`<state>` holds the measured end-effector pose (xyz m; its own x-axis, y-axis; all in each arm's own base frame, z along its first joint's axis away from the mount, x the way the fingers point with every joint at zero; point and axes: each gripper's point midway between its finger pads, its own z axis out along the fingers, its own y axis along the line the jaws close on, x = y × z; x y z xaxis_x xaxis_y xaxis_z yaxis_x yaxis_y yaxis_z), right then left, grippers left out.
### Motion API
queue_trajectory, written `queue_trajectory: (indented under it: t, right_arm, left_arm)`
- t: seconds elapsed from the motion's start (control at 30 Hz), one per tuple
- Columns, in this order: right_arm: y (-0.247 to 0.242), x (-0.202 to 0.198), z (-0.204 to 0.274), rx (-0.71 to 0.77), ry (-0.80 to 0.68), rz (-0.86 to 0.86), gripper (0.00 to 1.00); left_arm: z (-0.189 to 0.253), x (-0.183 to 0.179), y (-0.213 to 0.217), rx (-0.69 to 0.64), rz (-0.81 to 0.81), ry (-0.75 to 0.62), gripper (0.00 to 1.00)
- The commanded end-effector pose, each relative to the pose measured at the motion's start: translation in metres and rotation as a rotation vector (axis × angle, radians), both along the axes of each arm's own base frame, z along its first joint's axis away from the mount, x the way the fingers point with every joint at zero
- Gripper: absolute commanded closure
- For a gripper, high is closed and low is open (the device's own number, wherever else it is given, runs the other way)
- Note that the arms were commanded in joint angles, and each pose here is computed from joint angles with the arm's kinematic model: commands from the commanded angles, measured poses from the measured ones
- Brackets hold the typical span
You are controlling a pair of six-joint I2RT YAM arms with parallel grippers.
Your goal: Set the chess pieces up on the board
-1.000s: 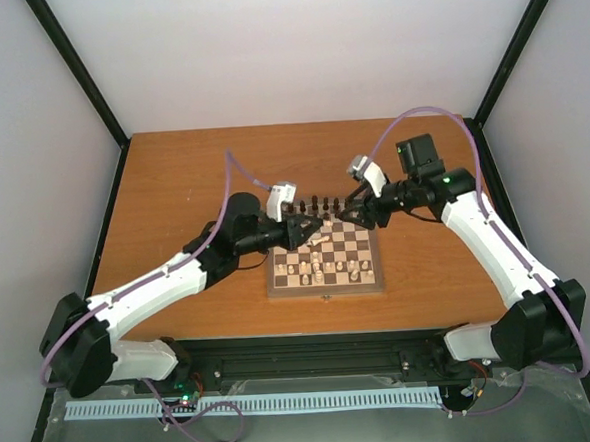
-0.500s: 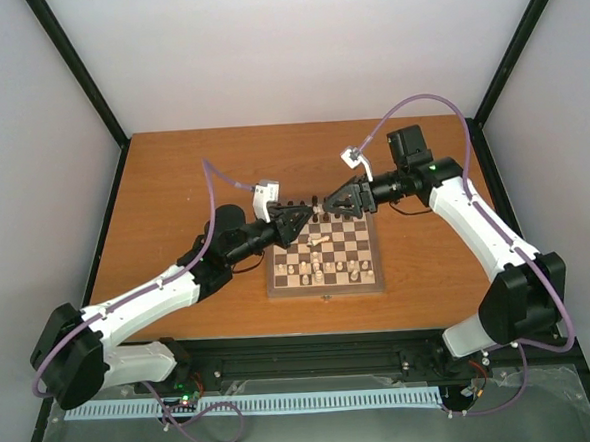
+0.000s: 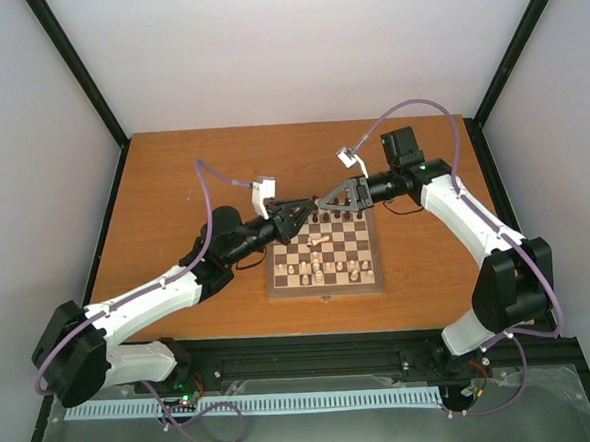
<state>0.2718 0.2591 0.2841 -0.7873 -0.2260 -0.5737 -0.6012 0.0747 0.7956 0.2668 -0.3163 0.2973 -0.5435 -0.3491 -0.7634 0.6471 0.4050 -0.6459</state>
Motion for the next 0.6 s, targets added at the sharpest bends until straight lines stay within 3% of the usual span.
queue_trajectory:
  t: [0.0,0.57]
  right_arm:
    - [0.0002,-0.0041,0.0081,0.053,0.021,0.034,0.58]
    - [-0.0003,-0.0081,0.0140,0.071,0.011,0.043,0.78]
  left_arm:
    - [0.0094,-0.0003,-0.0046,-0.059,-0.019,-0.019,0.87]
    - [0.0031,-0.0005,-0.0130,-0.059,-0.038,-0.005,0.87]
